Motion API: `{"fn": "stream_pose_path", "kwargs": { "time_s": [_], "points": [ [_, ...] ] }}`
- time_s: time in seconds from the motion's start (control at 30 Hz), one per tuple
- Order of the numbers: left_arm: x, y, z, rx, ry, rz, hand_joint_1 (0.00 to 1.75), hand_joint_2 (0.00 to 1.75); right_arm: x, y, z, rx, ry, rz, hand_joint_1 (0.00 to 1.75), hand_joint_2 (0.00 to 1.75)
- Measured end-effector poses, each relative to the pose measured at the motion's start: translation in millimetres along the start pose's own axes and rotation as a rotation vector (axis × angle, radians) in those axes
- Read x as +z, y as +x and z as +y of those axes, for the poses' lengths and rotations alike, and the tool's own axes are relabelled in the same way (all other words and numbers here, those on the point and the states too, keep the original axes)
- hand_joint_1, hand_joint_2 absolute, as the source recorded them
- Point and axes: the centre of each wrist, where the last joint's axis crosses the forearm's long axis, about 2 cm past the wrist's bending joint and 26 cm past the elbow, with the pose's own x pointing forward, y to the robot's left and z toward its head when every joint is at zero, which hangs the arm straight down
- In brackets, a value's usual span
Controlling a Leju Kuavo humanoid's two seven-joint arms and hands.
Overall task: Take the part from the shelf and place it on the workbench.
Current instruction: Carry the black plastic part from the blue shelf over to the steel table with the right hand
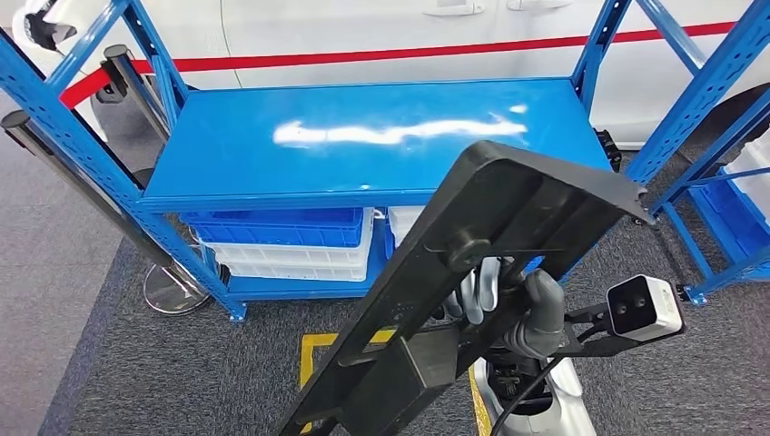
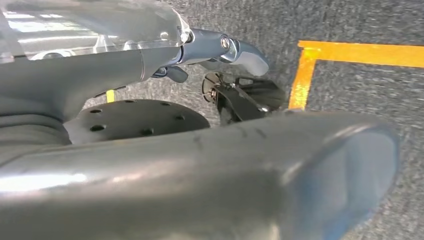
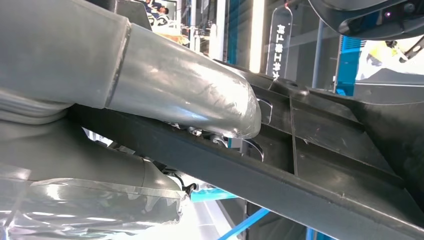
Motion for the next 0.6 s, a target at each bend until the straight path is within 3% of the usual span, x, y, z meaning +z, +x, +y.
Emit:
{"fn": "stream_pose_path", "kwargs": {
  "time_s": [0.6],
  "points": [
    [-1.2,3.6,2.8,-0.038,-0.008,-0.006,0.0,0.0,-3.1,10.6,10.1,0.049,-0.004,-0.01,1.75,0.0]
  ]
}}
